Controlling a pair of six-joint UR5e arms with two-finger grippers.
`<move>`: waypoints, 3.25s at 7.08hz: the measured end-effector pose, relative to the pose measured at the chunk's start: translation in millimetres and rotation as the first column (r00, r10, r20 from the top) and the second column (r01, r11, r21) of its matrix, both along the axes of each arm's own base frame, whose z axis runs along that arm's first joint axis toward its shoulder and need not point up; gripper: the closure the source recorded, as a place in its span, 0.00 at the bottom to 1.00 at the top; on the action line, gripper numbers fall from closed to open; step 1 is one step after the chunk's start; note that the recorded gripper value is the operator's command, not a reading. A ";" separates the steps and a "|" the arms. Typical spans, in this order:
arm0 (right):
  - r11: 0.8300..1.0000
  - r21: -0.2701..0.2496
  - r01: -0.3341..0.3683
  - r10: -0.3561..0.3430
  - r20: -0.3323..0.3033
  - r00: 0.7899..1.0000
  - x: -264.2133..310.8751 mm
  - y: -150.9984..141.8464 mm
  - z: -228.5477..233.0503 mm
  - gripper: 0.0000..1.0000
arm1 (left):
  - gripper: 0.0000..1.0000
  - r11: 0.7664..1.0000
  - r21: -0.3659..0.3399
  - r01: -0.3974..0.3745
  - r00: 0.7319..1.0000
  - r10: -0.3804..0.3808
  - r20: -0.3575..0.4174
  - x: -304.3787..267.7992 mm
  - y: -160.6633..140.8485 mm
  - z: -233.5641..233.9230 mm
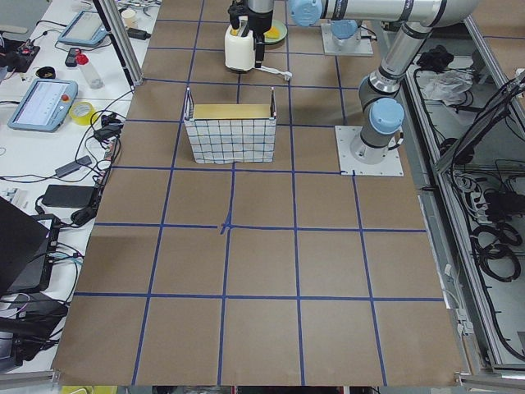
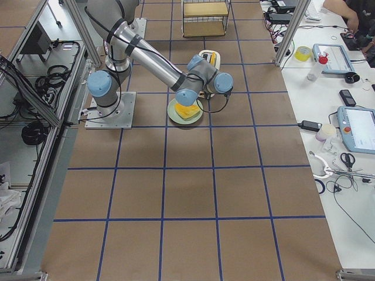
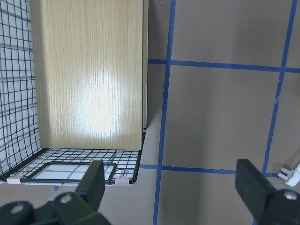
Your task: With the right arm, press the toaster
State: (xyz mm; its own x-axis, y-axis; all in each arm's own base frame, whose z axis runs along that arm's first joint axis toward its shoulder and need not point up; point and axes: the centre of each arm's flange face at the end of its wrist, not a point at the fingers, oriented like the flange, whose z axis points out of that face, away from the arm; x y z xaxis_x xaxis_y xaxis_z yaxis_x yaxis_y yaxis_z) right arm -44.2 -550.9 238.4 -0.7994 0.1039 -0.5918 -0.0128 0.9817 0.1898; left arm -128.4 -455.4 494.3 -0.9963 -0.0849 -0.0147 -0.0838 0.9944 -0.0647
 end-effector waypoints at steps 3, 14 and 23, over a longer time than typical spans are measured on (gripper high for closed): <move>0.997 0.002 0.075 -0.074 -0.102 0.992 0.2 -5.2 46.8 0.95 | 0.00 1.000 0.000 0.000 1.000 0.000 0.001 0.1 0.0 0.0; 0.967 -0.206 0.152 -0.244 -0.568 0.786 98.5 13.2 282.4 0.00 | 0.00 1.000 0.000 0.000 1.000 0.000 0.001 0.0 0.0 0.0; 0.935 -0.268 -0.231 0.029 -0.593 0.804 189.5 9.0 272.7 0.00 | 0.00 1.000 -0.001 0.000 1.000 0.000 0.001 0.1 -0.1 0.4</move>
State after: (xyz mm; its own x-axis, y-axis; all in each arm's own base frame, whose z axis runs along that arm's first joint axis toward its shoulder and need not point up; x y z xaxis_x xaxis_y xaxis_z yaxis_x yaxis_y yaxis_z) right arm 145.3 -541.9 511.1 -0.9909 -0.1345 -0.0028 -0.1334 0.9848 -0.1111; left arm -128.3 -455.4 494.7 -0.9963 -0.0849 -0.0153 -0.0838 0.9943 -0.0656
